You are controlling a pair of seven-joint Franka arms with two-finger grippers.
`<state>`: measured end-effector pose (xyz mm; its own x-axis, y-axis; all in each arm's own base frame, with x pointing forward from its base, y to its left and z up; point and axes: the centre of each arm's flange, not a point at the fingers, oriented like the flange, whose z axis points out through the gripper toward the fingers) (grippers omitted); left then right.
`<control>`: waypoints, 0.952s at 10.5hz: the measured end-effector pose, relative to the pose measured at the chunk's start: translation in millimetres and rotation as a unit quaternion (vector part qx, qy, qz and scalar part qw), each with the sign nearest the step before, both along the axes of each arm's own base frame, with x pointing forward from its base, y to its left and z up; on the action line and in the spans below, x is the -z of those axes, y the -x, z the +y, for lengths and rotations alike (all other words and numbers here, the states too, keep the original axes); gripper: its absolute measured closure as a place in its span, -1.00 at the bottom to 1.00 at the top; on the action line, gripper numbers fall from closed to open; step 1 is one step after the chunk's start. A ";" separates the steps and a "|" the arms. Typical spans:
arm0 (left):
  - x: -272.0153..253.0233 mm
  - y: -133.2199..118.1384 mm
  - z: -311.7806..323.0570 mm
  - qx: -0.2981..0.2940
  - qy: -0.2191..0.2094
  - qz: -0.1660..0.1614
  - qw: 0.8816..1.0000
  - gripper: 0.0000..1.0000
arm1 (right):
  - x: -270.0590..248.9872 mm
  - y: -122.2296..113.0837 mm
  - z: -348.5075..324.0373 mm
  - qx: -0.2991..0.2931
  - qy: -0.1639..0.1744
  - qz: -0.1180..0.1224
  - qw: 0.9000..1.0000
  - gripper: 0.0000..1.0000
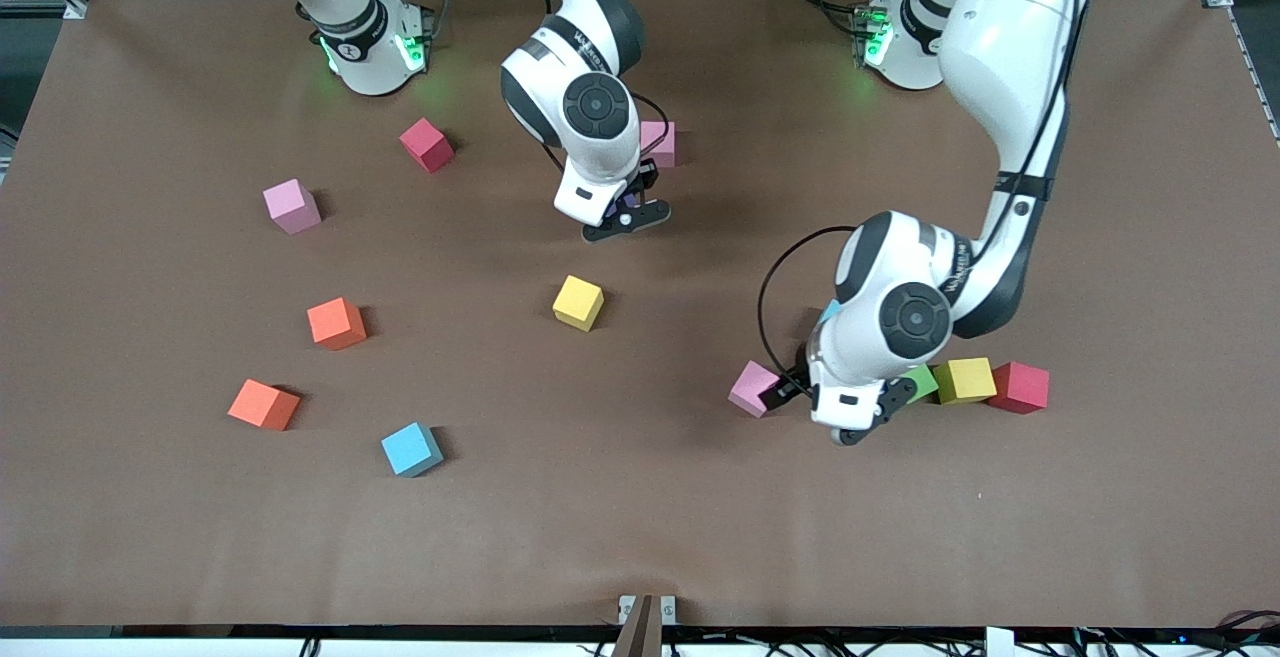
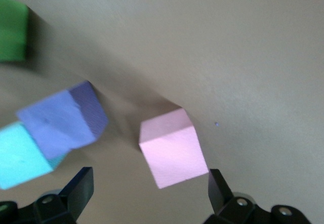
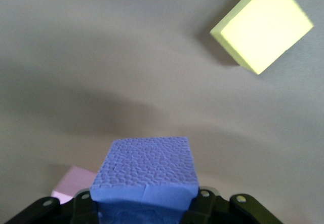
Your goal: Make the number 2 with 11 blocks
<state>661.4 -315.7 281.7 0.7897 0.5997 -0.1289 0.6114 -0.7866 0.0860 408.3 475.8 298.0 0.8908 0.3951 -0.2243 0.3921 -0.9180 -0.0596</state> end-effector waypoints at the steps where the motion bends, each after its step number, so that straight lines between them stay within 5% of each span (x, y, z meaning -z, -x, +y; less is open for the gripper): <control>1: 11.2 2.4 -8.8 -0.009 0.005 0.002 1.000 -1.00 | 4.2 13.7 -0.6 -0.037 0.000 0.009 0.999 -0.13; 5: 30.9 0.3 -6.8 -0.019 0.004 0.008 1.000 -1.00 | -6.4 84.9 0.5 -0.203 -0.002 0.018 0.979 -0.13; 8: 39.2 -1.4 -2.2 -0.043 0.000 0.016 0.999 -1.00 | -11.0 115.1 1.3 -0.357 0.004 0.004 0.934 -0.13; 10: 52.9 0.1 -1.6 -0.068 -0.005 0.027 0.997 -1.00 | -7.8 110.9 1.7 -0.454 -0.028 -0.006 0.891 -0.13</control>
<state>661.3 -317.3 228.7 0.6932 0.7022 -0.1622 0.7158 -0.6970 0.0418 297.4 477.5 305.9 0.2006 0.9640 -0.1747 0.9722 -0.2178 -0.0856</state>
